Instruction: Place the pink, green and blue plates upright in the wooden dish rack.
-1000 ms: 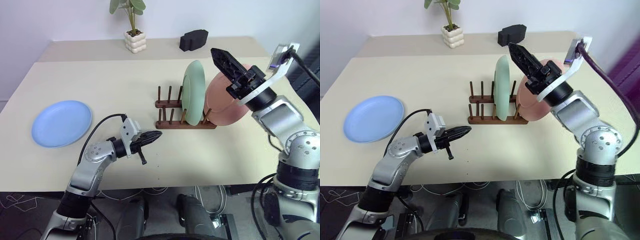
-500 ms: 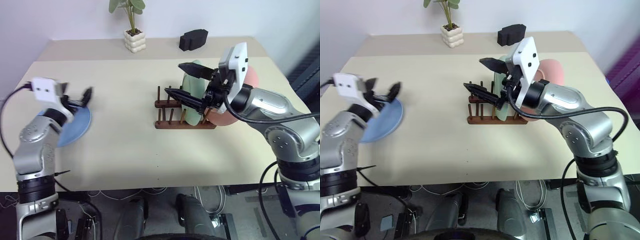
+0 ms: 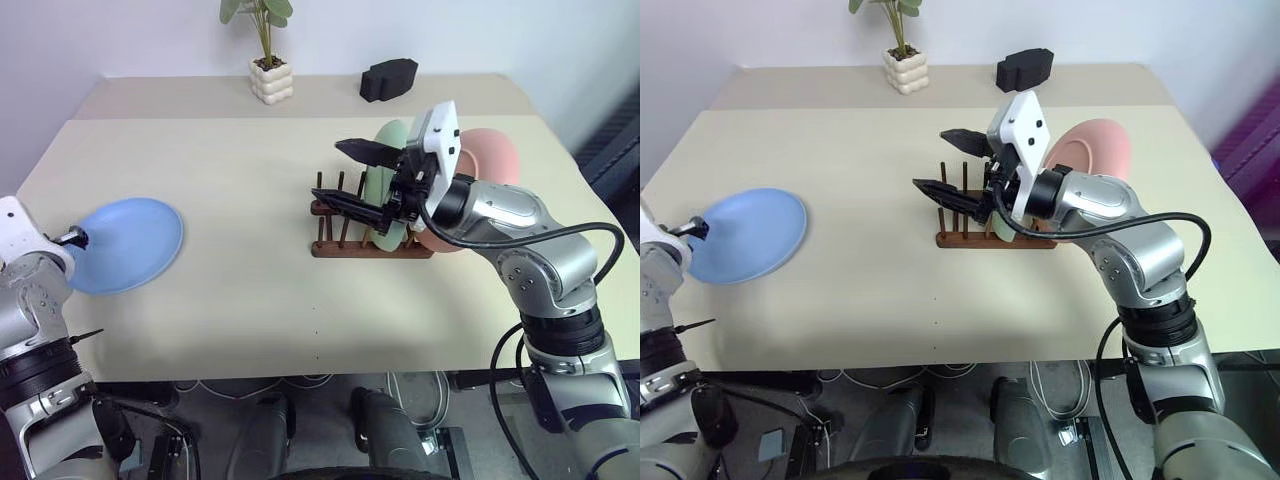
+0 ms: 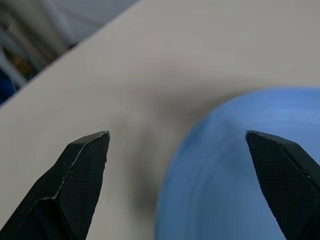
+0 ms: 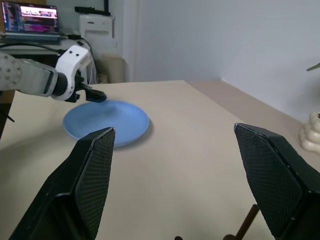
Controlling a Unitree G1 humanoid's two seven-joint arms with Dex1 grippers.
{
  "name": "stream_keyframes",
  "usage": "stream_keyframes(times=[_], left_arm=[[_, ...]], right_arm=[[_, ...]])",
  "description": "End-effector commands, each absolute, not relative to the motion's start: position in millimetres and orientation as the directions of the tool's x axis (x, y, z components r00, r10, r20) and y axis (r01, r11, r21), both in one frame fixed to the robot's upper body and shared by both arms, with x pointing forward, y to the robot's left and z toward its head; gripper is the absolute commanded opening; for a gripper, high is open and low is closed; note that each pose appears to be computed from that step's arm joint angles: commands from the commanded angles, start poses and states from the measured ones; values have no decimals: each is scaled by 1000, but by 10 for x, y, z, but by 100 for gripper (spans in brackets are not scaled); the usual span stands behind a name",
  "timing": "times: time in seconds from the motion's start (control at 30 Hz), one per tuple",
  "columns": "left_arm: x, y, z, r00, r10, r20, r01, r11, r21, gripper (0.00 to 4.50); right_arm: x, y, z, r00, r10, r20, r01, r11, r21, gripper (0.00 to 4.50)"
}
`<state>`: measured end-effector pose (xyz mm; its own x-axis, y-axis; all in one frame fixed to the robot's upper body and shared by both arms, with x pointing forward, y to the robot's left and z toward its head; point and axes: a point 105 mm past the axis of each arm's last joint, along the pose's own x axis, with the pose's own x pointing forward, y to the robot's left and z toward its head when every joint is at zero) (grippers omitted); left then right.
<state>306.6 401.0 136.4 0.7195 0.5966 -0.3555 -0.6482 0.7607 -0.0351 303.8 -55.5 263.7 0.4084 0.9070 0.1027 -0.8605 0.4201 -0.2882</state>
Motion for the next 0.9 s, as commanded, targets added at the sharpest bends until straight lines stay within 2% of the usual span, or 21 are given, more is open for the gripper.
stream_keyframes(times=[0.03,0.2,0.23,0.27,0.5,0.67,0.77,0.9], left_arm=[[3011,3989,1222,697,573,-431,-657,751,-66,447],[2987,3930,1036,686,531,-497,-678,715,-171,447],[2993,3922,1026,686,534,-494,-680,711,-176,394],[2995,3917,1021,686,537,-492,-682,709,-177,362],[3070,3840,1053,705,535,-466,-672,714,-197,3],[3231,3728,1222,773,513,-373,-616,746,-251,3],[3477,3474,1642,890,423,-167,-455,829,-325,3],[3631,3162,2206,939,338,67,-314,919,-238,3]], right_arm=[[3001,-554,2759,398,907,141,-847,422,-324,390],[3003,-569,2738,409,902,138,-842,431,-323,390],[3005,-574,2733,413,900,137,-841,435,-322,390],[3004,-577,2730,415,899,136,-840,437,-322,390],[2999,-580,2716,422,897,133,-837,442,-322,390],[2995,-583,2711,424,896,131,-836,443,-326,390],[3011,-589,2687,435,893,115,-827,447,-342,390],[3055,-589,2614,464,883,65,-793,447,-415,390]])
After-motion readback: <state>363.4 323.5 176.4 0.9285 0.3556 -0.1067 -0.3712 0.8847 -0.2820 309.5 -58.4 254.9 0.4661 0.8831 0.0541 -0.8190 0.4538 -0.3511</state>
